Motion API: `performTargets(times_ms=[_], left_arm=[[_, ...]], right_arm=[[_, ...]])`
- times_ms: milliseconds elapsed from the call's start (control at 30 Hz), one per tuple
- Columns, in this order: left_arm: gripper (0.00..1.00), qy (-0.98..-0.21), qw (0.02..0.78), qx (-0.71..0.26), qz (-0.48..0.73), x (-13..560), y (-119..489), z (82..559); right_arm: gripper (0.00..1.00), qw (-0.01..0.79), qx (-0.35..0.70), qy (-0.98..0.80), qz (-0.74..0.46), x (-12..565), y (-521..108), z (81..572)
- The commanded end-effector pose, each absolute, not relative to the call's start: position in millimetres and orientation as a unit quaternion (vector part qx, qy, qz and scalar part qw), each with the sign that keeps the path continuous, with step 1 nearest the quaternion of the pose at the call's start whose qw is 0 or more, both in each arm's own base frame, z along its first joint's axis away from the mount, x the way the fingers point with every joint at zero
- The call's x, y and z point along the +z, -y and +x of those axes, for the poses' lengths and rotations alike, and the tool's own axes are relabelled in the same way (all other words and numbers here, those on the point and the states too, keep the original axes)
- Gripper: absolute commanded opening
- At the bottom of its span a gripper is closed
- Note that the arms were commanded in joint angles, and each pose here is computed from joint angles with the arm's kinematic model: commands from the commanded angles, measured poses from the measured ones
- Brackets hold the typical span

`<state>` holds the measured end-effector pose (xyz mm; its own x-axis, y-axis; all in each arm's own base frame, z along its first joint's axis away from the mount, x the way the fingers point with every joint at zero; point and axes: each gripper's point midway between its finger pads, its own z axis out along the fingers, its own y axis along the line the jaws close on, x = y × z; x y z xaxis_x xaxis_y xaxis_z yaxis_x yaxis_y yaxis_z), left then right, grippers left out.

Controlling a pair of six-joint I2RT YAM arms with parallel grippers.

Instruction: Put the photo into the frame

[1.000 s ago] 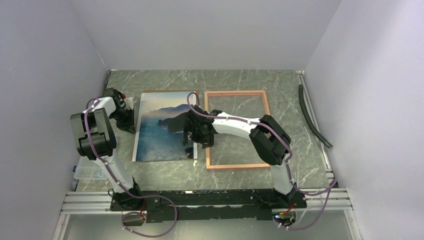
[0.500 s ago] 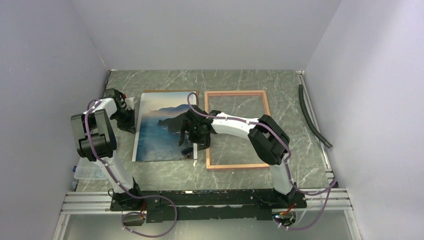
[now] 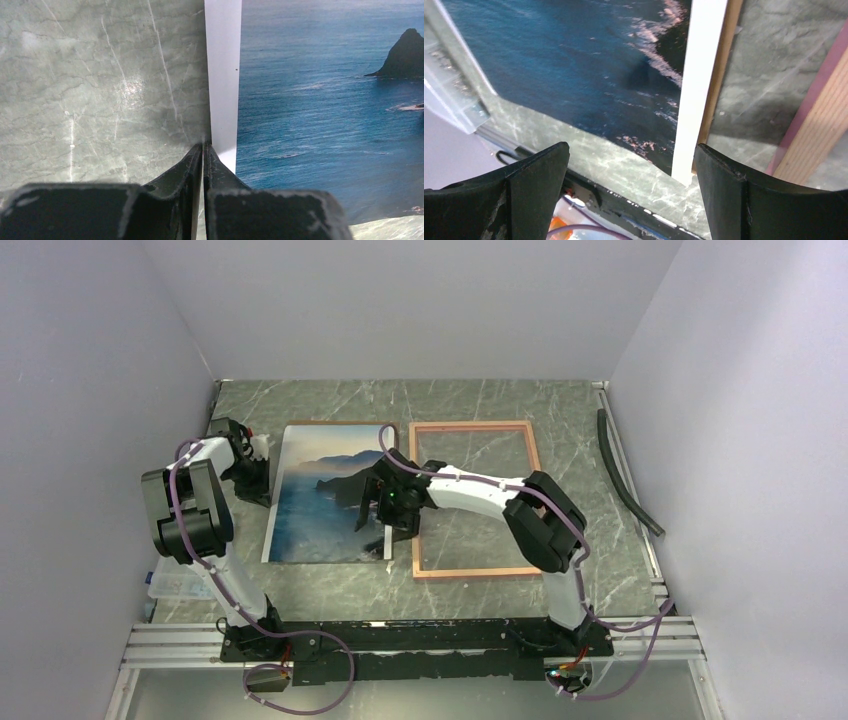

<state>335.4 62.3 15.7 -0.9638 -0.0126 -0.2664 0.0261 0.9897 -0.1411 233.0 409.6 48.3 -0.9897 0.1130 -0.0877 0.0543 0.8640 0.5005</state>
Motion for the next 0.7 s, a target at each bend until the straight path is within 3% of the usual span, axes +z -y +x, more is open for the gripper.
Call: performTargets(times_ms=[0, 200, 367, 667], left_arm=[[0.11, -0.99, 0.108, -0.093, 0.008, 5, -47, 320], [0.11, -0.99, 0.108, -0.093, 0.007, 5, -47, 319], [0.1, -0.99, 0.108, -0.091, 0.007, 6, -48, 319], [0.09, -0.989, 0.107, -0.098, 0.001, 11, -45, 321]], right_arm=[[1.0, 0.084, 0.326, -0.941, 0.04, 102, -425, 237], [1.0, 0.078, 0.339, -0.937, 0.042, 105, -426, 234], [1.0, 0.073, 0.421, -0.903, 0.054, 121, -433, 232], [0.96, 0.039, 0.436, -0.892, 0.11, 93, -423, 224]])
